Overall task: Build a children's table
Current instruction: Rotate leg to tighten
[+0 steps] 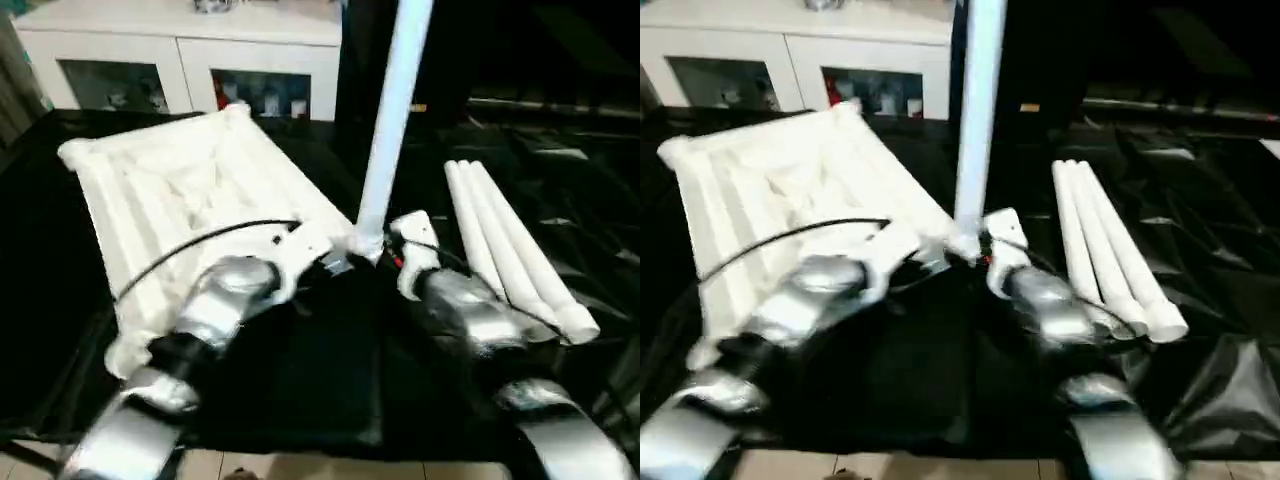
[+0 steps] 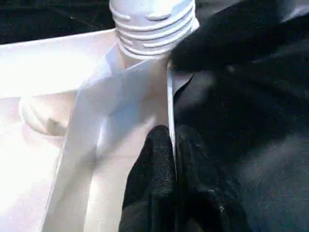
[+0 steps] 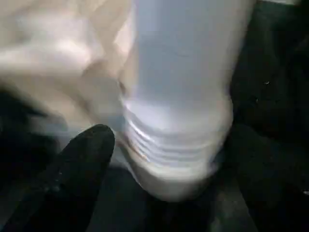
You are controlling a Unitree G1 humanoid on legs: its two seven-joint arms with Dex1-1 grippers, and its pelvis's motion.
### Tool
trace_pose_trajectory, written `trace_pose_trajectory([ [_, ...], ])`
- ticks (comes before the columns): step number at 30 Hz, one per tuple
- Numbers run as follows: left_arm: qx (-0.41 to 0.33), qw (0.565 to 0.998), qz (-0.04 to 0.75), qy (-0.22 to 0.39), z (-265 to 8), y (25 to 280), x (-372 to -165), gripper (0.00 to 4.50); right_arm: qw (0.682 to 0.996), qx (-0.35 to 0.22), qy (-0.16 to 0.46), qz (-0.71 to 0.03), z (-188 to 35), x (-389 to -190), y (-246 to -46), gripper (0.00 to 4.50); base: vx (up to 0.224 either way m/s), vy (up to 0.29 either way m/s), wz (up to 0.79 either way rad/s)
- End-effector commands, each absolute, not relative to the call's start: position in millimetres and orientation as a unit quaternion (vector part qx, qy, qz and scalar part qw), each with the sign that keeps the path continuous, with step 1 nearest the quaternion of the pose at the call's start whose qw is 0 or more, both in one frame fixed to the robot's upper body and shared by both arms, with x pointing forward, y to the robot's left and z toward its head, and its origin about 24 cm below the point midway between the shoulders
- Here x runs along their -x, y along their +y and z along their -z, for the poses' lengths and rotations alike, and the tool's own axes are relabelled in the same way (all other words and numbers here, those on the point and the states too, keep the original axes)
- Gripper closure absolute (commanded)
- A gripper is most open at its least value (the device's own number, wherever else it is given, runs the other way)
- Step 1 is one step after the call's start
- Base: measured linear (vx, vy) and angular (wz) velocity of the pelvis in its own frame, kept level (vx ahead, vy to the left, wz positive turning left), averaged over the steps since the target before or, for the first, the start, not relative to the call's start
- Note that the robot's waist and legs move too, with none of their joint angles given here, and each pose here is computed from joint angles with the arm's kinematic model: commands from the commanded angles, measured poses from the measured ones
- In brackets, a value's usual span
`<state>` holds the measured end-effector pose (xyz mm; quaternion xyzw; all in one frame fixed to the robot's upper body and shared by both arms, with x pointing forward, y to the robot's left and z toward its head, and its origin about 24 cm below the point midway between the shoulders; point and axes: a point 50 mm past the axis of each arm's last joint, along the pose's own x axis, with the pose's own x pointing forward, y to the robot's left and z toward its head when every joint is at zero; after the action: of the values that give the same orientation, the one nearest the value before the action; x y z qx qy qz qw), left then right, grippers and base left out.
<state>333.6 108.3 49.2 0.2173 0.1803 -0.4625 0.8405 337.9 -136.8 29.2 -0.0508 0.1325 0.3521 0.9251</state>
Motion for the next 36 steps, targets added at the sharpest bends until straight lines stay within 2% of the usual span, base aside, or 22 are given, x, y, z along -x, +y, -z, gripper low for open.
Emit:
trace_pose_trajectory([
  [1, -0.205, 0.817, 0.513, 0.167, -49, 106, -324, 4.5, 0.909, 0.07, 0.12, -0.394, -39, -336.4, -136.7, 0.53, 0.0, 0.0, 0.0],
  [4, -0.212, 0.786, 0.555, 0.173, -51, 112, -315, 4.5, 0.896, 0.09, 0.12, -0.418, -44, -333.6, -147.1, 0.53, 0.0, 0.0, 0.0],
  [7, -0.21, 0.774, 0.572, 0.173, -53, 113, -310, 4.5, 0.889, 0.095, 0.12, -0.432, -47, -332.2, -150.0, 0.53, 0.0, 0.0, 0.0],
  [9, -0.2, 0.757, 0.599, 0.168, -56, 113, -303, 4.5, 0.871, 0.095, 0.123, -0.465, -52, -328.3, -148.9, 0.53, 0.0, 0.0, 0.0],
  [14, -0.199, 0.754, 0.603, 0.169, -57, 113, -302, 4.5, 0.85, 0.096, 0.126, -0.502, -51, -322.4, -141.5, 0.53, 0.0, 0.0, 0.0],
  [23, -0.197, 0.748, 0.61, 0.172, -57, 112, -299, 4.5, 0.839, 0.083, 0.124, -0.523, -51, -320.4, -131.2, 0.53, 0.0, 0.0, 0.0],
  [36, -0.199, 0.748, 0.607, 0.181, -56, 115, -299, 4.5, 0.834, 0.07, 0.137, -0.529, -49, -316.1, -133.1, 1.64, 0.0, 0.0, 0.0],
])
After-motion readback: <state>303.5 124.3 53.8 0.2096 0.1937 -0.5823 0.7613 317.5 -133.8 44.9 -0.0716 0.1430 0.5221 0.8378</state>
